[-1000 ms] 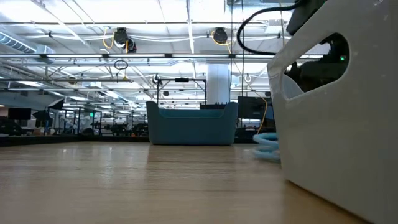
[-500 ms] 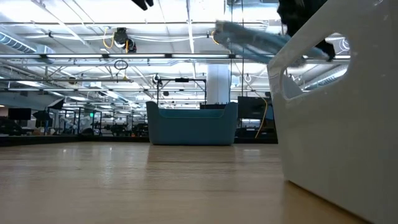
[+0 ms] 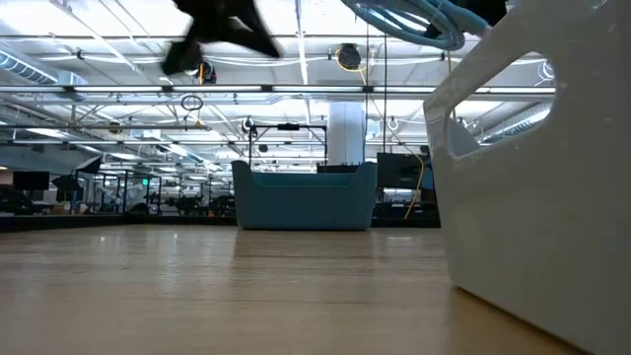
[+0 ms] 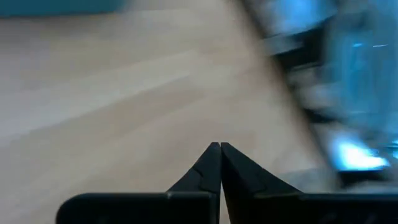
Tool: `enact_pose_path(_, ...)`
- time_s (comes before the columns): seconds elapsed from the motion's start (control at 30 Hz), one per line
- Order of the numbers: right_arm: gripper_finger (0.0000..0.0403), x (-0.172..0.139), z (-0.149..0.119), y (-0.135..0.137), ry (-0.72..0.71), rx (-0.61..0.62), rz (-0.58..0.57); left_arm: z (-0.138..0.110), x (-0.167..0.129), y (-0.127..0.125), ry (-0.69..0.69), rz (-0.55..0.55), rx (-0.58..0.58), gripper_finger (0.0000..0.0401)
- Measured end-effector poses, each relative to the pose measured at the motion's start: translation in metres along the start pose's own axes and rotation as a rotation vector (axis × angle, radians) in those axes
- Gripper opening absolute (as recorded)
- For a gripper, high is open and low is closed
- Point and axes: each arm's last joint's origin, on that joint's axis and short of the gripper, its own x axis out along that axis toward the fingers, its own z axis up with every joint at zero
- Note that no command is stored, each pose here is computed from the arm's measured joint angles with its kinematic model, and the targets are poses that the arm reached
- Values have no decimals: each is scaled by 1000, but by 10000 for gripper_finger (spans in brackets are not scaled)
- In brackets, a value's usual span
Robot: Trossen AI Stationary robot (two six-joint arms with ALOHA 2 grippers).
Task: Pick & Place USB Port
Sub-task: Put the blue HDMI cable into the blue bin
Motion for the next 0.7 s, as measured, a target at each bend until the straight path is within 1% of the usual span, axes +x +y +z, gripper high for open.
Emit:
enact_pose_path(0.1, 8, -4, 2, 0, -34, 11, -37, -7, 13, 20, -77, -326, -39, 9)
enact_pose_path(0.17, 8, -6, 4, -1, -65, 21, -50, -7, 15, 27, -177, -596, -83, 4)
enact_pose_path(0.2, 8, -6, 4, -2, -81, 26, -60, -8, 16, 34, -234, -673, -85, 3)
enact_pose_path(0.23, 8, -7, 6, -3, -106, 40, -73, -10, 16, 36, -296, -729, -56, 4)
enact_pose_path(0.27, 8, -8, 8, -3, -143, 59, -87, -10, 15, 35, -349, -761, 0, 6)
enact_pose_path(0.3, 8, -8, 10, -4, -173, 67, -104, -12, 15, 34, -379, -756, 64, 10)
enact_pose_path(0.33, 8, -8, 12, -6, -204, 74, -128, -13, 15, 32, -397, -729, 118, 12)
enact_pose_path(0.4, 8, -8, 17, -9, -264, 110, -164, -12, 12, 18, -433, -664, 231, 13)
enact_pose_path(0.47, 8, -6, 22, -13, -293, 131, -192, -9, 10, 3, -458, -561, 363, 10)
enact_pose_path(0.53, 8, -4, 28, -15, -331, 156, -203, 1, 8, -11, -471, -469, 462, 7)
enact_pose_path(0.6, 8, -3, 36, -16, -372, 170, -190, 13, 4, -21, -500, -401, 515, 7)
enact_pose_path(0.7, 8, -4, 49, -15, -445, 177, -154, 30, 5, -25, -537, -331, 519, 19)
